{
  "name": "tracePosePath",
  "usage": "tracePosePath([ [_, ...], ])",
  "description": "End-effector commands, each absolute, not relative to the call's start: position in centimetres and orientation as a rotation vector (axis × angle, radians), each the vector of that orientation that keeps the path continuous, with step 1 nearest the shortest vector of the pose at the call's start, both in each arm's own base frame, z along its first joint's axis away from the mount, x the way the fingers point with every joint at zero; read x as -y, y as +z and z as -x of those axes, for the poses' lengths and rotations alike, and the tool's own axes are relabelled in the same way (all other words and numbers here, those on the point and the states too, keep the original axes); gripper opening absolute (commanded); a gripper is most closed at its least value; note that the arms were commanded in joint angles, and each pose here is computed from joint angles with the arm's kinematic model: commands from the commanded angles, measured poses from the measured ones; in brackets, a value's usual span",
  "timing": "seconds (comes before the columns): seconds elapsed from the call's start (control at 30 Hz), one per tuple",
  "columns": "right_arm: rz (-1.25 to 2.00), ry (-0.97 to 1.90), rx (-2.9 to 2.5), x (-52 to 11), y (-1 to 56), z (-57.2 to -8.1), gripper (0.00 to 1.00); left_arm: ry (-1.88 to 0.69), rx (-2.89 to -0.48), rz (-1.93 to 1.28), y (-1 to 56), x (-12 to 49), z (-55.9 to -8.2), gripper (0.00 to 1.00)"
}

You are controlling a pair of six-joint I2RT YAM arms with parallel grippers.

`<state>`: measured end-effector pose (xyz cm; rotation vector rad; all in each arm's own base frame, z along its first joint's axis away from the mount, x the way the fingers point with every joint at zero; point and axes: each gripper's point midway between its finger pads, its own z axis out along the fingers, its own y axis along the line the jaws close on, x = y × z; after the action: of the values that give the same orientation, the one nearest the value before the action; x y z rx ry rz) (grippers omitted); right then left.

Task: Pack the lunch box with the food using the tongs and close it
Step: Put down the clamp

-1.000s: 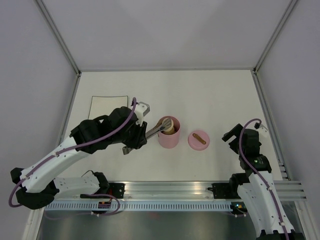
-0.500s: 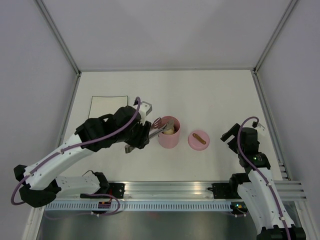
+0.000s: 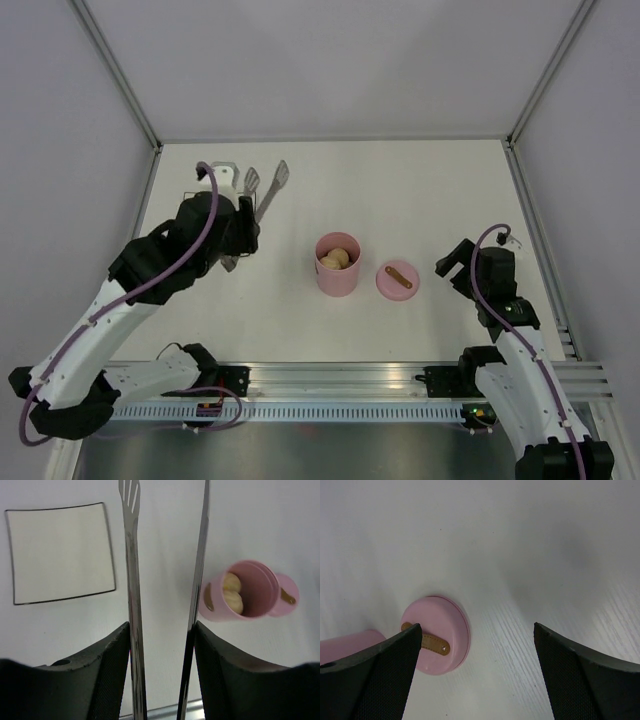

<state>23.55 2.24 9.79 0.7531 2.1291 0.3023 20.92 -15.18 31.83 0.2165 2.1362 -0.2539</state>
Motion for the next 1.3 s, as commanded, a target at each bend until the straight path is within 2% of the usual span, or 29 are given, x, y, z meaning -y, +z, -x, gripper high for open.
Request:
tracePosePath([
  [0.0,-0.673,0.383,-2.084,-3.4,11.9,-25.3,0.98,-0.134,-2.094,0.071,30.6,11.1,-24.6,0.58],
  [0.07,-0.655,0.402,-2.083,-3.8,11.9,-25.7,0.98,-0.107,-2.085,0.204,29.3,8.7,-26.2,0.57],
  [0.23,-0.573,0.472,-2.101,-5.0,12.1,-26.2,0.98,-0.029,-2.053,0.491,24.3,4.1,-26.7,0.58],
  [0.4,-0.535,0.491,-2.110,-5.5,11.8,-26.6,0.98,0.013,-2.085,0.597,19.3,2.6,-26.8,0.58],
  [0.7,-0.517,0.531,-2.121,-6.1,10.6,-26.1,0.98,0.139,-2.173,0.657,11.9,1.6,-27.2,0.57],
  [1.07,-0.478,0.581,-2.159,-7.0,9.6,-25.6,0.98,0.062,-2.259,0.513,9.2,3.5,-27.7,0.59],
  [1.27,-0.492,0.531,-2.185,-6.4,9.3,-25.3,0.98,0.177,-2.408,0.541,6.9,3.2,-27.3,0.61],
])
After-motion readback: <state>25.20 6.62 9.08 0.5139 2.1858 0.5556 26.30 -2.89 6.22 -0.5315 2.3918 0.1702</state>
